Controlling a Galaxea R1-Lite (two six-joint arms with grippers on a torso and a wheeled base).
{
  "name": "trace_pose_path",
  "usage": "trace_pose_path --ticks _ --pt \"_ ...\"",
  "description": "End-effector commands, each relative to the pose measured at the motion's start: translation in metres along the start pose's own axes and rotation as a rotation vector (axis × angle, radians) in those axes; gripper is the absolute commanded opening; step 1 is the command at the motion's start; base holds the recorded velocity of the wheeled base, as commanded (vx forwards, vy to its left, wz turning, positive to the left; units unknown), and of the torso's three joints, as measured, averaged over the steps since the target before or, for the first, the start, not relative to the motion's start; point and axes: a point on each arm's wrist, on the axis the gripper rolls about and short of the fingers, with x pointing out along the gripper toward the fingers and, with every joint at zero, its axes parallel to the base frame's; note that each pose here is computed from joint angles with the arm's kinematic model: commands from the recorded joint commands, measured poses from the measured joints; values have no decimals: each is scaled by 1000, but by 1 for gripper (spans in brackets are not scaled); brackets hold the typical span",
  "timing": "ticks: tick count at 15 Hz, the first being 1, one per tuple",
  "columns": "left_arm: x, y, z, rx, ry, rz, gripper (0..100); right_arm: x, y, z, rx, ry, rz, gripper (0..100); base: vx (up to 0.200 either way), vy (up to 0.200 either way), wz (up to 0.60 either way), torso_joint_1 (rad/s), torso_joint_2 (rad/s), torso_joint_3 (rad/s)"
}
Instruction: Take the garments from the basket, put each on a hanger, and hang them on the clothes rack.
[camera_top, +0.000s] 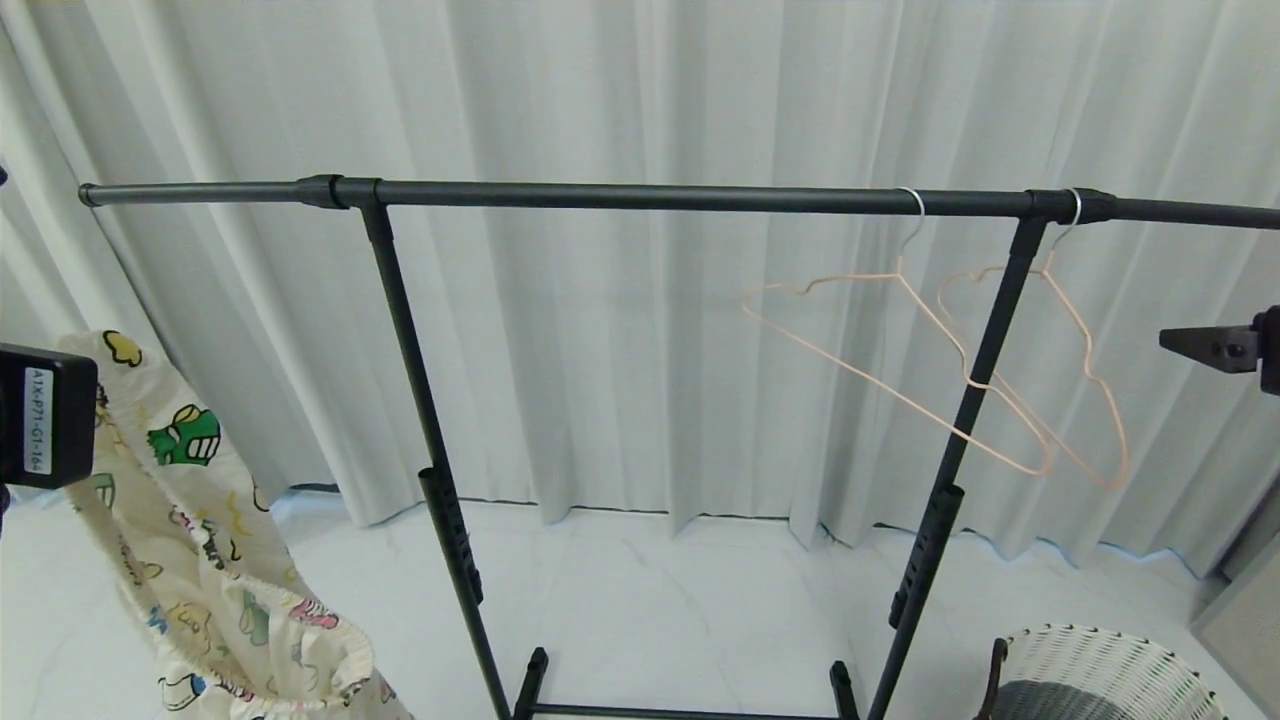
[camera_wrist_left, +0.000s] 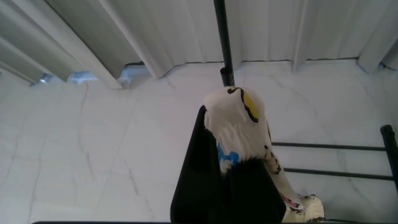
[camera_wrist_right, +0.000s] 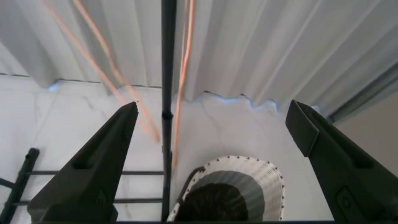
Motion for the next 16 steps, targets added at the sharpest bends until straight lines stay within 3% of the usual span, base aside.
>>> trace_pose_path --ticks 1,5,11,16 --pt "-1 0 0 -1 -2 1 0 21 2 1 -2 45 -2 100 0 0 0 0 0 0" --pt "-1 0 0 -1 -3 1 0 63 6 -2 14 143 0 100 0 0 0 0 0 0" --pt "-3 1 -1 -4 -9 1 0 114 5 -3 64 202 15 100 0 0 0 0 0 0" --pt "-5 2 -5 0 -4 1 0 126 3 -12 69 250 26 100 0 0 0 0 0 0"
